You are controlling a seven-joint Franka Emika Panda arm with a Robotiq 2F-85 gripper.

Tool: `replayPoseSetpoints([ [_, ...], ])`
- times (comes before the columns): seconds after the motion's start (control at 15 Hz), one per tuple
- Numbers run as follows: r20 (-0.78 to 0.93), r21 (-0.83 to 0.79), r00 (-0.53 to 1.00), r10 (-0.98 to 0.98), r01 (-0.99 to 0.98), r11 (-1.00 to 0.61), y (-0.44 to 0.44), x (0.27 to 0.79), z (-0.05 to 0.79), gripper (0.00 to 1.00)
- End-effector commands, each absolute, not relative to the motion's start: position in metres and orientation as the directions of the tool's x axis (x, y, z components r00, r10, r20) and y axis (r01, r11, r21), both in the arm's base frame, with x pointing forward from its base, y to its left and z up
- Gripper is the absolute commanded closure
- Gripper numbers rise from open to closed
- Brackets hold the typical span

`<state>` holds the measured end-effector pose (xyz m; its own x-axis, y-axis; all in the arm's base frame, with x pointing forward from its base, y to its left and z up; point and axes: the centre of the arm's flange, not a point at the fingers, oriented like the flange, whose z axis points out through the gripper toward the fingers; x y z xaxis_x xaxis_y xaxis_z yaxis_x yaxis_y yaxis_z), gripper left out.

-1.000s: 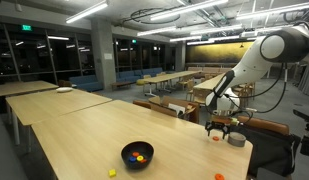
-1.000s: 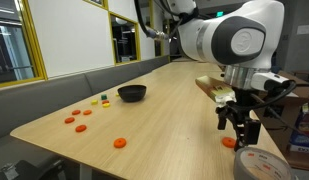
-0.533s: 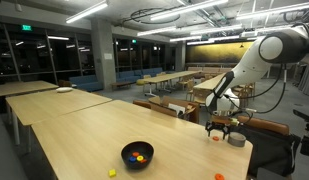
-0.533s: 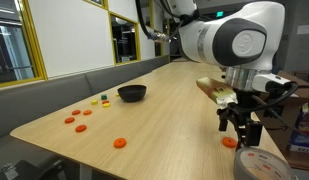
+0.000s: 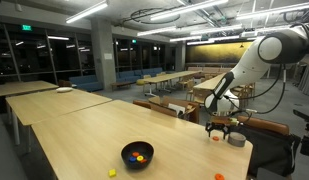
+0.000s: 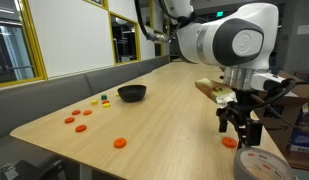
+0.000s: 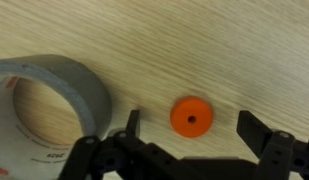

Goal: Put the blue, yellow and three orange squares inside the building.

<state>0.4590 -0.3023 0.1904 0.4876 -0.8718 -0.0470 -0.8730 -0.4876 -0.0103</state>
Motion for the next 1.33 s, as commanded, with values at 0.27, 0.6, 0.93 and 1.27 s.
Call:
replayPoseSetpoints([
  [0.27,-0.017,-0.002,0.492,-0.87,-0.87,-0.492,-0.301,0.467,0.19,0.42],
  [0.6,-0.011,-0.005,0.492,-0.871,-0.871,-0.492,-0.3,0.467,0.194,0.79],
  [0.93,0.022,-0.036,0.527,-0.85,-0.849,-0.527,-0.275,0.473,0.219,0.76],
  [1.27,0.098,-0.075,0.626,-0.774,-0.771,-0.633,-0.208,0.511,0.255,0.76],
])
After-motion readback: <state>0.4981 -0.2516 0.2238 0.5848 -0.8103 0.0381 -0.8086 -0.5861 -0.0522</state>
